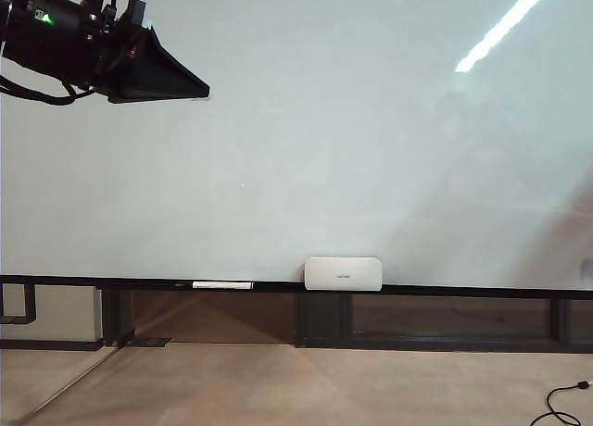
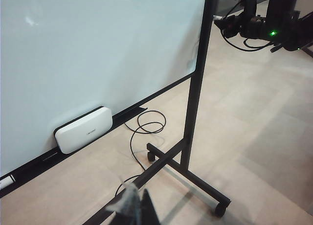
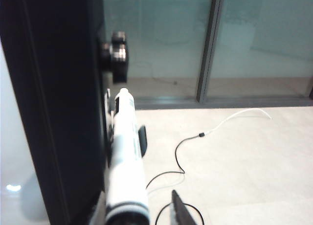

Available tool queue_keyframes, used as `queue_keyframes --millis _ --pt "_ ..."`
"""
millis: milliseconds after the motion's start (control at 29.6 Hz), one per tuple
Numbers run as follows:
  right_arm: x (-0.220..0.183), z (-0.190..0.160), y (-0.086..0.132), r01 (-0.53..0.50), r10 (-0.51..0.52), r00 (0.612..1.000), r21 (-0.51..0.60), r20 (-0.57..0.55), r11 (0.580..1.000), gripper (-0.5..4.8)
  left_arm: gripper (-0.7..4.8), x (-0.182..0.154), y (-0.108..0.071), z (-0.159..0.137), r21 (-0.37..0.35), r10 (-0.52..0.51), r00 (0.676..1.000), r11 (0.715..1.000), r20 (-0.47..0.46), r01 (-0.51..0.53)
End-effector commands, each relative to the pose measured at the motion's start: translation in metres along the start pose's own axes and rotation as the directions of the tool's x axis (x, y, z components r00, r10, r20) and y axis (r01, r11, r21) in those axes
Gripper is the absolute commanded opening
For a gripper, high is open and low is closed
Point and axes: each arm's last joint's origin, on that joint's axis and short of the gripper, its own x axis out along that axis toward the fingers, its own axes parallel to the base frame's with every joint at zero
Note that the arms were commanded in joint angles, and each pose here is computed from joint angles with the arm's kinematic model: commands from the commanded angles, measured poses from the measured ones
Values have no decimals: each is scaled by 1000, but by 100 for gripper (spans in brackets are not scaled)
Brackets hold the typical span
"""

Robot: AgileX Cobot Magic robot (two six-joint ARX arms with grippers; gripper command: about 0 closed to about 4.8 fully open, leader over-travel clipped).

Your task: Reach to the right to find the marker pen, pick it up, and write the number 10 on the whiteboard.

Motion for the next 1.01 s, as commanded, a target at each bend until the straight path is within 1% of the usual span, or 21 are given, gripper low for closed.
queue_keyframes --millis 34,101,237,439,575,879,946,1014 --pt "0 3 0 -4 4 1000 -27 4 1000 182 -6 0 0 4 21 -4 1000 1000 23 4" --pt "0 3 0 -4 4 1000 -31 5 1000 184 -6 0 0 4 21 -4 1000 1000 23 4" --pt "0 2 -2 2 -2 1000 -30 2 1000 214 -6 0 0 4 21 -4 1000 1000 23 4" --pt "-2 1 -6 8 -8 1000 -26 -11 1000 222 -6 0 0 4 29 -4 1000 1000 23 3" --pt "-2 4 -8 14 -14 1000 -26 10 1000 221 -6 0 0 4 35 -3 1000 999 23 2" --pt "-2 4 -6 -46 46 999 -24 11 999 223 -6 0 0 4 36 -3 1000 999 23 2" --pt "-2 6 -6 -44 45 999 -28 23 999 244 -6 0 0 4 36 -4 1000 999 24 3" --pt "-2 9 -7 -44 45 998 -32 38 999 247 -6 0 0 4 37 -4 1000 999 23 3"
